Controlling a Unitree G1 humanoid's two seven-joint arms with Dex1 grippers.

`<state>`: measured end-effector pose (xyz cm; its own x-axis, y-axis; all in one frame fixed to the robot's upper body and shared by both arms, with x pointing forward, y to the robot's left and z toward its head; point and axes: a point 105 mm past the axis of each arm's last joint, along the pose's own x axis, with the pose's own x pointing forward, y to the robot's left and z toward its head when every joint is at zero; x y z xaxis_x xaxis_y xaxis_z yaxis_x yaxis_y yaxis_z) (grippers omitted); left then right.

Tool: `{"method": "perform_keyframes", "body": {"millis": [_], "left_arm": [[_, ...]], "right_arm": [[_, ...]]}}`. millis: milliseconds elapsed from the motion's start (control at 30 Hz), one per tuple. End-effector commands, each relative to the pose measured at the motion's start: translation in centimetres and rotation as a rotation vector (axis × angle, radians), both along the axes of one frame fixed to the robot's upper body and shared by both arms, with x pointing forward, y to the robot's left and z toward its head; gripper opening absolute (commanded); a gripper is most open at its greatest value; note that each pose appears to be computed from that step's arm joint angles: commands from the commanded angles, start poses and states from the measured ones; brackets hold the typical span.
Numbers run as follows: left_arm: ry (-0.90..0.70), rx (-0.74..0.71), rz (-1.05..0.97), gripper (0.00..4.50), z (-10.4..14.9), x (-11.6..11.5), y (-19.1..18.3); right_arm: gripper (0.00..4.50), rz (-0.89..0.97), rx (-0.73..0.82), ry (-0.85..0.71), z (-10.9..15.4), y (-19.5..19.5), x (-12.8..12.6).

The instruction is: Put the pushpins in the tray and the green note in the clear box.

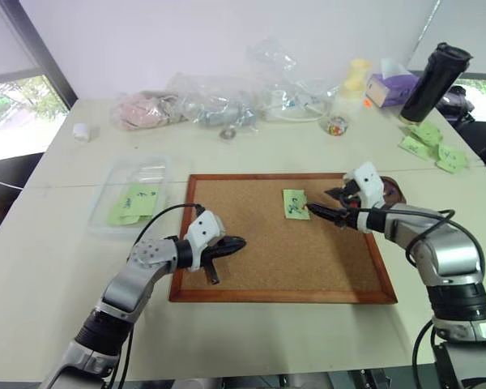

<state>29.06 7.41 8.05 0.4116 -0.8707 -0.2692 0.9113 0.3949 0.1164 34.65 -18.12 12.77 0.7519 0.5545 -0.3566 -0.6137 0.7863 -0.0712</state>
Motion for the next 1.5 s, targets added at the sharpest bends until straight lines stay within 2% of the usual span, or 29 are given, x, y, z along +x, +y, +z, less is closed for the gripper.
{"method": "perform_keyframes", "body": {"millis": [33, 133, 167, 233, 633, 733, 833, 1100, 1333, 1500], "left_arm": [[0.044, 0.050, 0.014, 0.00, -1.5, -0.4, 0.7], [0.044, 0.049, 0.016, 0.00, -1.5, -0.5, 0.7], [0.044, 0.050, 0.017, 0.00, -1.5, -0.5, 0.7], [0.044, 0.049, 0.018, 0.00, -1.5, -0.5, 0.7], [0.045, 0.048, 0.024, 0.00, -1.5, -0.5, 0.7], [0.045, 0.045, 0.025, 0.00, -1.5, -0.5, 0.6], [0.043, 0.045, 0.026, 0.00, -1.5, -0.5, 0.6], [0.045, 0.044, 0.031, 0.00, -1.5, -0.5, 0.6], [0.050, 0.046, 0.028, 0.00, -1.7, -0.6, 0.5], [0.052, 0.044, 0.022, 0.00, -1.8, -0.6, 0.4]], "right_arm": [[3.67, 0.034, -0.003, -0.045, 0.5, 1.2, -0.2], [3.67, 0.038, 0.003, -0.044, 0.2, 1.4, -0.1], [3.08, 0.036, 0.003, -0.044, 0.1, 1.4, -0.1], [2.31, 0.031, -0.007, -0.047, -0.1, 1.5, 0.1], [2.31, 0.030, -0.014, -0.054, -0.4, 1.9, 0.6], [1.43, 0.029, -0.015, -0.052, -0.6, 1.9, 0.8], [0.13, 0.033, -0.016, -0.051, -0.7, 2.0, 0.8], [0.13, 0.012, -0.008, -0.094, 1.1, 1.2, 0.8], [0.13, -0.087, 0.053, -0.169, 4.9, -1.8, 0.9], [0.13, -0.189, 0.092, -0.164, 5.3, -4.5, 1.1]]}}
